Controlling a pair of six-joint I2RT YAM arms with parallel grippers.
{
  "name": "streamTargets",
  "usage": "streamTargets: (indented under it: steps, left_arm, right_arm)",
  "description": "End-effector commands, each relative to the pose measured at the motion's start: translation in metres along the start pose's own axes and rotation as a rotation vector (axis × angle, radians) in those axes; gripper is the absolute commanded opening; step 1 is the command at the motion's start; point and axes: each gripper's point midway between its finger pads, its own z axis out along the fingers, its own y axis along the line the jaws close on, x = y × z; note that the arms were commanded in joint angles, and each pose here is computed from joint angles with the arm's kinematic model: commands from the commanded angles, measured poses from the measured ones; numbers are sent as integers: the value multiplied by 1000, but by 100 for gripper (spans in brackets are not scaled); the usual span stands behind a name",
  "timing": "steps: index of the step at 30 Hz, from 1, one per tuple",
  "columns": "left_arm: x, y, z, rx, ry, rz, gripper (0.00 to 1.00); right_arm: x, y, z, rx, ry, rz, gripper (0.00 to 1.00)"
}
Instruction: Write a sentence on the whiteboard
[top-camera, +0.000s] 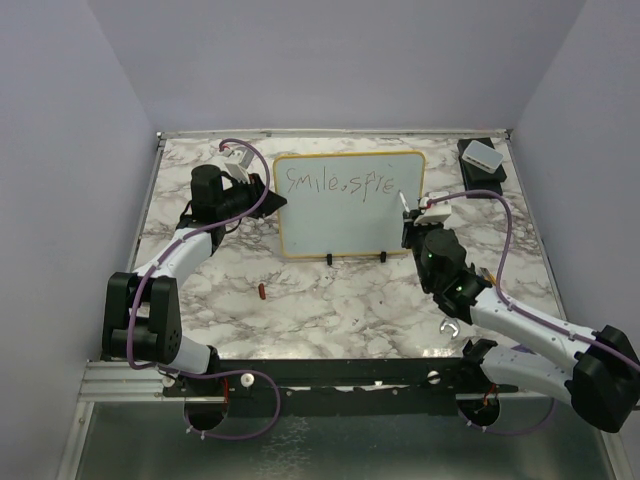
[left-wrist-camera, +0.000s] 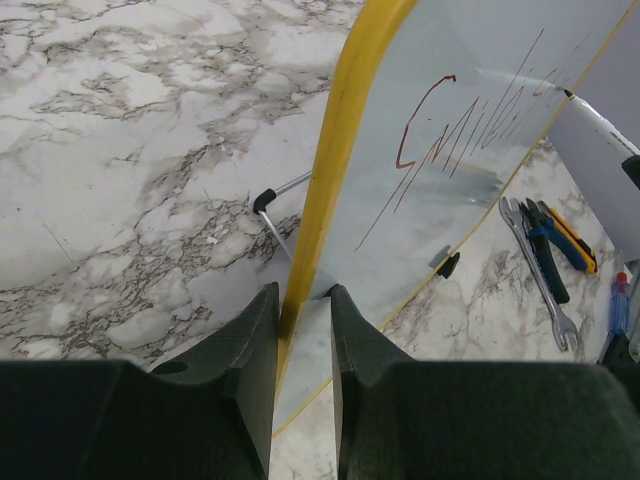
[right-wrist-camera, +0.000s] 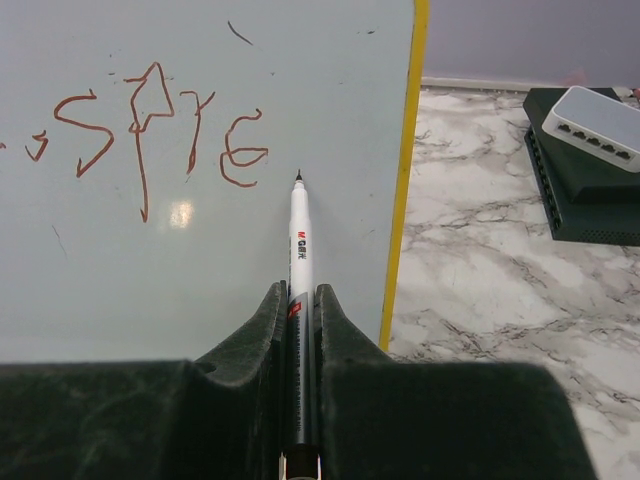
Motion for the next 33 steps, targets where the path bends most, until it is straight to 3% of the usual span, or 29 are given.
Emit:
streamTargets:
  steps: [1, 11, 33]
  left_arm:
    - [-9, -3, 0, 4, -24, 27, 24]
    - [-9, -4, 0, 5, -23, 28, 24]
    - [-10, -3, 0, 5, -24, 28, 24]
  right_arm:
    - [-7, 2, 3, -5, -9, 19, 1]
    - [-14, 15, 6, -68, -27, 11, 1]
    - [-29, 0, 9, 26, -68, 12, 1]
